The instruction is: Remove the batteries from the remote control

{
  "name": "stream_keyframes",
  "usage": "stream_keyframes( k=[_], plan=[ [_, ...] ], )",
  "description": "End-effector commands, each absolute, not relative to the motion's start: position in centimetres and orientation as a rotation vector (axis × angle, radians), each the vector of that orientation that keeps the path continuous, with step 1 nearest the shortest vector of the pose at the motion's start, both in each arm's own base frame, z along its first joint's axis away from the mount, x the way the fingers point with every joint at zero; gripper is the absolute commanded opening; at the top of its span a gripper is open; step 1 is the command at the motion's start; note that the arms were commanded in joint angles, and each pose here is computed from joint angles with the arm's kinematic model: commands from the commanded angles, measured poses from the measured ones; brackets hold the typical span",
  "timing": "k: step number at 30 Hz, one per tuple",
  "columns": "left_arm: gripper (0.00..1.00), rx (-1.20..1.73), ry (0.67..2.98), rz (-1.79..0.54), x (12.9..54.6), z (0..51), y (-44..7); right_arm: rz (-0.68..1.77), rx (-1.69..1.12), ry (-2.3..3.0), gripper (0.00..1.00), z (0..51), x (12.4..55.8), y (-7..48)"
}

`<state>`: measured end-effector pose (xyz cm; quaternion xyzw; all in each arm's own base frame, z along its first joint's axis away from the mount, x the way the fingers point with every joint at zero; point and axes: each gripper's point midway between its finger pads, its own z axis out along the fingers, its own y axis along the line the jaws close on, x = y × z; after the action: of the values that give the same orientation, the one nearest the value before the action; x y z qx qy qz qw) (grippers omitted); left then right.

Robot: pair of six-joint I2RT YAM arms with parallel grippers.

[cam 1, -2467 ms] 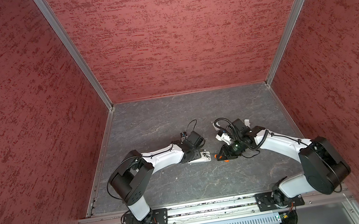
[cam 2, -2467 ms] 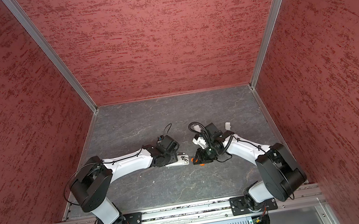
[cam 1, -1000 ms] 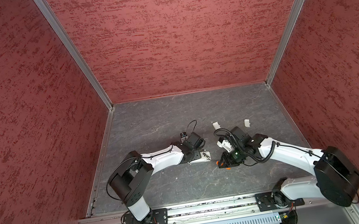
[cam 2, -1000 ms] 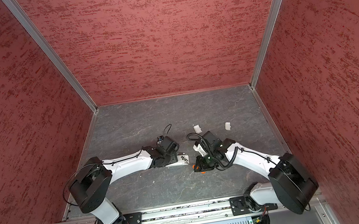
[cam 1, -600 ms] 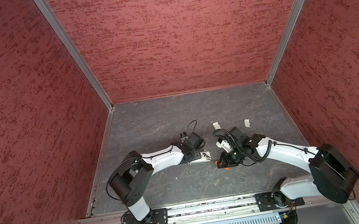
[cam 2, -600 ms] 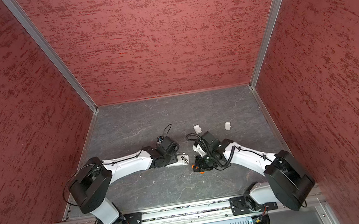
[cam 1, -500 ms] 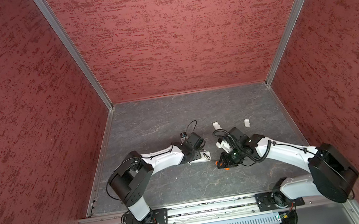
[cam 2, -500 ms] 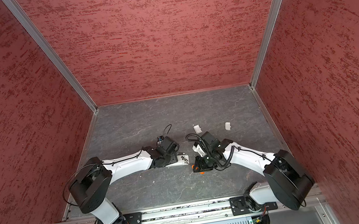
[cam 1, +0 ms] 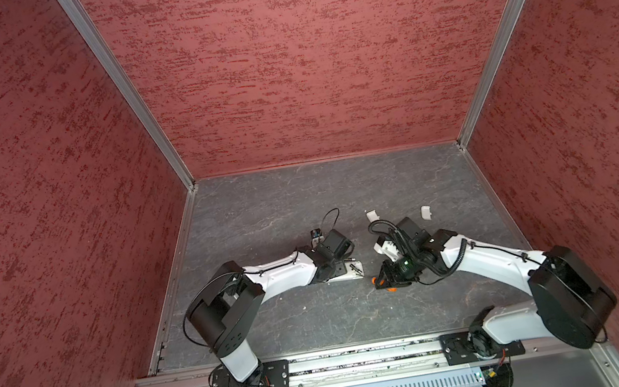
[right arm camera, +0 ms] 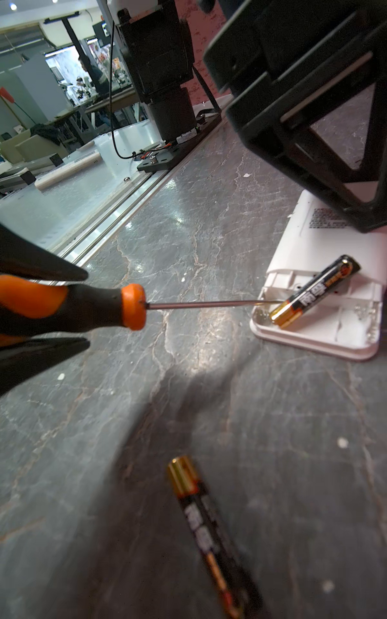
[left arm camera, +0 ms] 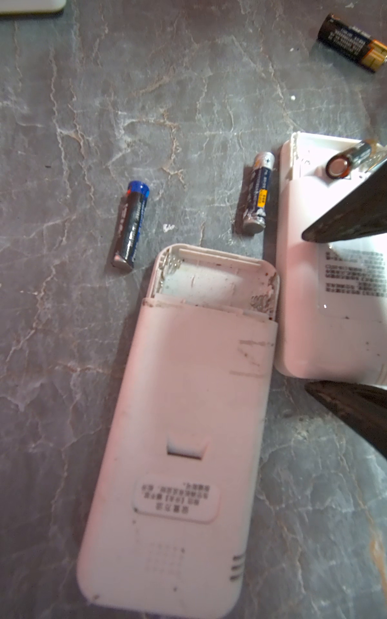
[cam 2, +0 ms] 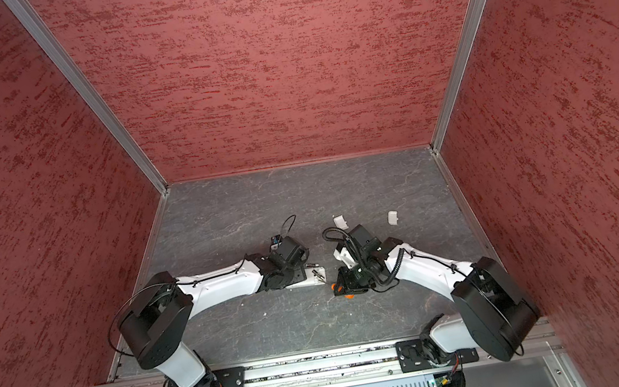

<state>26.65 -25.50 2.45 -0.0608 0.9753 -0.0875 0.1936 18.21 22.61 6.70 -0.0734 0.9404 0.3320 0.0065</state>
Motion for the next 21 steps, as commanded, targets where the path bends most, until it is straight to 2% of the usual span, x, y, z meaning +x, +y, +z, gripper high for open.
stream_keyframes(
  k=[1,21],
  plan=[
    [0.63,-0.098,2.923,-0.169,22.4,-2.1,-24.7,1.000,-0.190,2.775,0.00,8.3,22.7,23.2],
    [0.63,-0.096,2.920,-0.172,22.4,-1.9,-24.8,0.997,-0.141,2.701,0.00,9.7,25.4,22.6]
  ],
)
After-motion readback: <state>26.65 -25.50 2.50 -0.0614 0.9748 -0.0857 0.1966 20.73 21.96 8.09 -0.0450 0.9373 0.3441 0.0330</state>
